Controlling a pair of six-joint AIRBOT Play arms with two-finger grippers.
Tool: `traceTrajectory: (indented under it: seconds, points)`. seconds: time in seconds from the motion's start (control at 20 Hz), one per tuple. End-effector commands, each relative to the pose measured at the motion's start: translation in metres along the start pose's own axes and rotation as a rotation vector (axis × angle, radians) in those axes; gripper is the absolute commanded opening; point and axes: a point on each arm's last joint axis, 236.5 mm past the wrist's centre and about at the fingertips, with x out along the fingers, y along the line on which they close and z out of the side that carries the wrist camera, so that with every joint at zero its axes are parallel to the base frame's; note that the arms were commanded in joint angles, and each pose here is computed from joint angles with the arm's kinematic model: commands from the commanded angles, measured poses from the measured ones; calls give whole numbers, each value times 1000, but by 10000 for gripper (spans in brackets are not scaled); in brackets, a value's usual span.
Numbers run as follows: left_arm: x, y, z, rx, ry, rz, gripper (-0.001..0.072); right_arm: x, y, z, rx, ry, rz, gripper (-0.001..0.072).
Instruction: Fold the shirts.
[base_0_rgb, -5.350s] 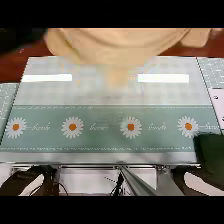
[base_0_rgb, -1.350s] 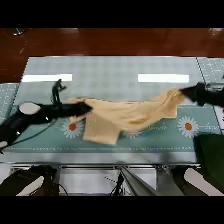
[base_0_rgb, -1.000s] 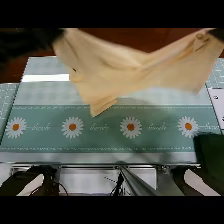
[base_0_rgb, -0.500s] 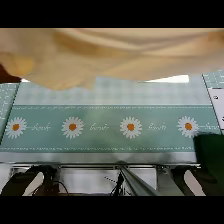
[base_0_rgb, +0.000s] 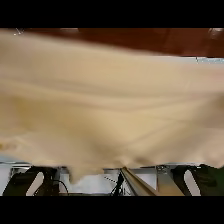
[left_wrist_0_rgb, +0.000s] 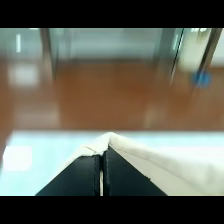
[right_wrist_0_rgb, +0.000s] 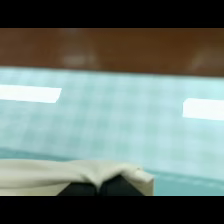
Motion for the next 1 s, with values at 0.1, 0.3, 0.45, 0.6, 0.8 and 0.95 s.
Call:
traceTrajectory:
  seconds: [0.1, 0.3, 0.45, 0.6, 0.8, 0.95]
  points:
    - [126, 5, -128, -130, 334, -50, 25, 138, -37, -84, 201, 214, 128, 17]
    - [229, 11, -200, -257, 462, -64, 25, 247, -81, -125, 395, 295, 151, 17]
    - [291, 2, -234, -419, 510, -108, 26, 319, -112, -125, 547, 286, 155, 18]
    - [326, -7, -273, -548, 589, -129, 75, 376, -126, -119, 677, 330, 213, 98]
    - [321, 4, -317, -546, 764, -106, 706, 399, -138, -108, 723, 410, 285, 628]
    - [268, 69, -348, -475, 987, 31, 704, 361, -193, -105, 601, 431, 176, 625]
